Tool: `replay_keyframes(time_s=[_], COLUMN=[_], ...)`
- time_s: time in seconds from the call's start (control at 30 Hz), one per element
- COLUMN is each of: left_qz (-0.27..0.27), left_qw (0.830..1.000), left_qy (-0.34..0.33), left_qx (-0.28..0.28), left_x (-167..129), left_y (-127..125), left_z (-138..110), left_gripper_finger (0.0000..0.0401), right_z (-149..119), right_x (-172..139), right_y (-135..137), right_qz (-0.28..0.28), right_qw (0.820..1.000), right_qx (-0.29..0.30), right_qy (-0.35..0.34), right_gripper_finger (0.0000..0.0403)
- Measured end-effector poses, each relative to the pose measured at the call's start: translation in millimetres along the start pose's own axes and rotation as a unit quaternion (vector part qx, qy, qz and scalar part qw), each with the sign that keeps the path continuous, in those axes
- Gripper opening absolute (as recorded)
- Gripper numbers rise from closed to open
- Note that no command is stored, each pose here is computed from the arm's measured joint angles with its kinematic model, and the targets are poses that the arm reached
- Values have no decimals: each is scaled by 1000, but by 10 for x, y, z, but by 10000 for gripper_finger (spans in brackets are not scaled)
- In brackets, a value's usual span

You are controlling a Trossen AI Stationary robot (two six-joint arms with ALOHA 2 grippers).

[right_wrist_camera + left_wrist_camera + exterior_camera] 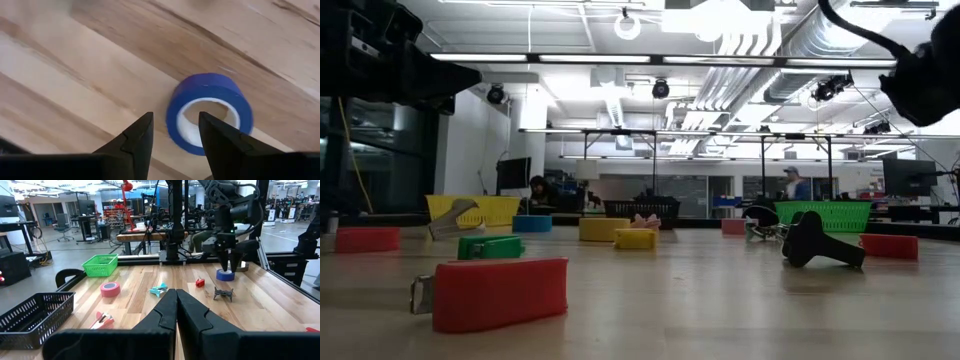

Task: Pick and place Stapler, Stapler remover, tape
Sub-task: Put the dark blue tape into the green bin

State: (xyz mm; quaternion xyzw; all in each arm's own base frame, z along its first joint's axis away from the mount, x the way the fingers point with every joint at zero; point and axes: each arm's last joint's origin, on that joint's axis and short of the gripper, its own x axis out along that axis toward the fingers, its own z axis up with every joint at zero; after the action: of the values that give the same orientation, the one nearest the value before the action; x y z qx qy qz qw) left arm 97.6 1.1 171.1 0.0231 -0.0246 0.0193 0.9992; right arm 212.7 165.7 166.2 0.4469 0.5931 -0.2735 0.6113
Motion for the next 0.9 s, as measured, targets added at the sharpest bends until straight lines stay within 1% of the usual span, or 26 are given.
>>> replay_keyframes(time_s=[0.3, 0.47, 0.57, 0.77, 0.9], left_qz=[0, 0, 0, 0, 0], left_qw=[1000, 1000, 1000, 1000, 1000], left_qy=[0, 0, 0, 0, 0], left_qx=[0, 0, 0, 0, 0], left_x=[0, 0, 0, 0, 0], left_y=[-1, 0, 0, 0, 0], left_z=[-1, 0, 0, 0, 0], left_gripper_finger=[1, 1, 1, 1, 1], right_z=[-14, -18, -20, -12, -13], right_x=[27, 202, 294, 320, 302], right_y=[21, 30, 49, 55, 48], right_qz=[17, -11, -17, -19, -19], right_qw=[1000, 1000, 1000, 1000, 1000], right_qx=[0, -3, -10, -9, -9], right_qy=[-14, 5, 9, 9, 8], right_gripper_finger=[149, 149, 149, 148, 131])
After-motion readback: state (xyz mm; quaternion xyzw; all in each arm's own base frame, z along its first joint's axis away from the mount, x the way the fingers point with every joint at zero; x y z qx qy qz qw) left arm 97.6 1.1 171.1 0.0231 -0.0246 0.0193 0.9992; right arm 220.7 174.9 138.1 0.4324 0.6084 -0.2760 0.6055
